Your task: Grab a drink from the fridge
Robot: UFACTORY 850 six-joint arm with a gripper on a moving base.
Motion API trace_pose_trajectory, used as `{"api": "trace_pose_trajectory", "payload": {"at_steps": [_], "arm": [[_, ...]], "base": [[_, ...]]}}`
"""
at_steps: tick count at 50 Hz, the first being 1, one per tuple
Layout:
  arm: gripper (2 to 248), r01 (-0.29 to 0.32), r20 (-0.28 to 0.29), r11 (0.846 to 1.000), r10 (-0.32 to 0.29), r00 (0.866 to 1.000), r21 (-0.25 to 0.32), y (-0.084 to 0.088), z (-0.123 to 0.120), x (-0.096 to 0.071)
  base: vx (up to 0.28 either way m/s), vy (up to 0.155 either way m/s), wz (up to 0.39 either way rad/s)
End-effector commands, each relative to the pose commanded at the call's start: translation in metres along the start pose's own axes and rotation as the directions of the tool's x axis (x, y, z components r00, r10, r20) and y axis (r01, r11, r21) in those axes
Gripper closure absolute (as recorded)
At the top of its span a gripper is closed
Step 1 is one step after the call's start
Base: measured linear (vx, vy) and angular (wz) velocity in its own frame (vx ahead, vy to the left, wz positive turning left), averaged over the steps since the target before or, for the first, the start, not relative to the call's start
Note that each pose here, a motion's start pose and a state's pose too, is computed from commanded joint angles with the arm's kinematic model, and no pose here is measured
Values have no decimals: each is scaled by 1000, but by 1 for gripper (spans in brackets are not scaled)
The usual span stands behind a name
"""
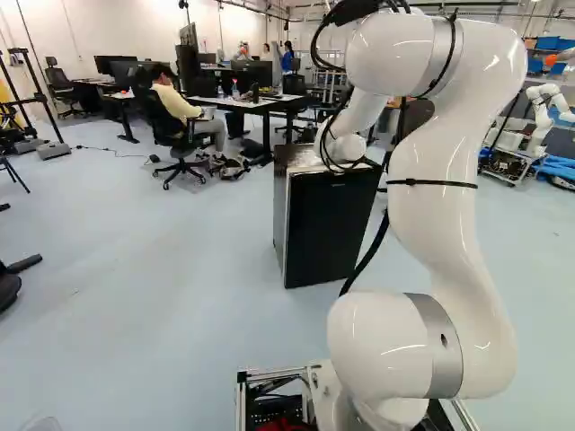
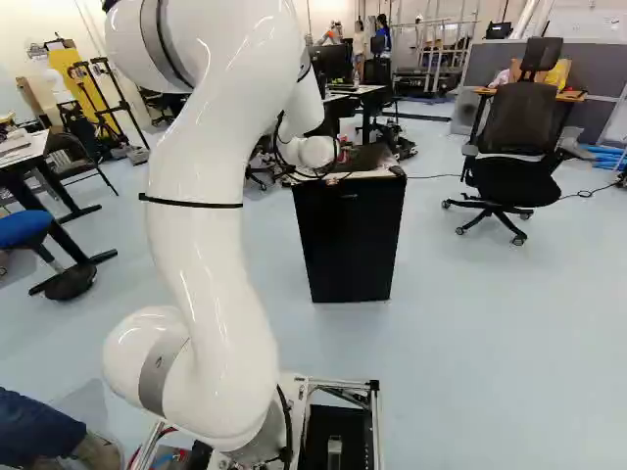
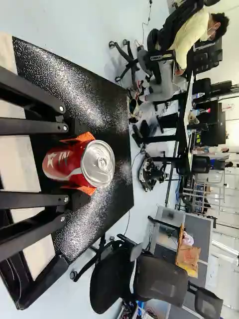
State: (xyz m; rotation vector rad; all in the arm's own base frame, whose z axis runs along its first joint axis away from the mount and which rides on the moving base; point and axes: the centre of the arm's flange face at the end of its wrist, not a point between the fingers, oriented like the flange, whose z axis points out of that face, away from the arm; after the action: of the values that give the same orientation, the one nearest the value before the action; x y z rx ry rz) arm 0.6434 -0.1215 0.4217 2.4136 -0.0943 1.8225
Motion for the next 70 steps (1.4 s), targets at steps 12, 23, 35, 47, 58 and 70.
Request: {"api": "trace_pose_trajectory", "payload": {"at_steps": [12,23,35,47,58,70], "arm": [[149,1,-9,1000,-1,1000,-1,0,-2,5],[149,0,-9,1000,0,1000,0,0,-2,5],[149,0,-8,1000,0,1000,2,-2,-7,5],[149,-1,-7,1000,1,1000,6,-6,-16,4],[149,-2,-4,1000,2,1000,12,-11,-30,2],[149,-4,-1,1000,4,1000,20,-19,-50,-2]], "base": [[0,0,0],[0,0,0],[0,0,0],[0,0,0],[0,0,0],[0,0,0]]}}
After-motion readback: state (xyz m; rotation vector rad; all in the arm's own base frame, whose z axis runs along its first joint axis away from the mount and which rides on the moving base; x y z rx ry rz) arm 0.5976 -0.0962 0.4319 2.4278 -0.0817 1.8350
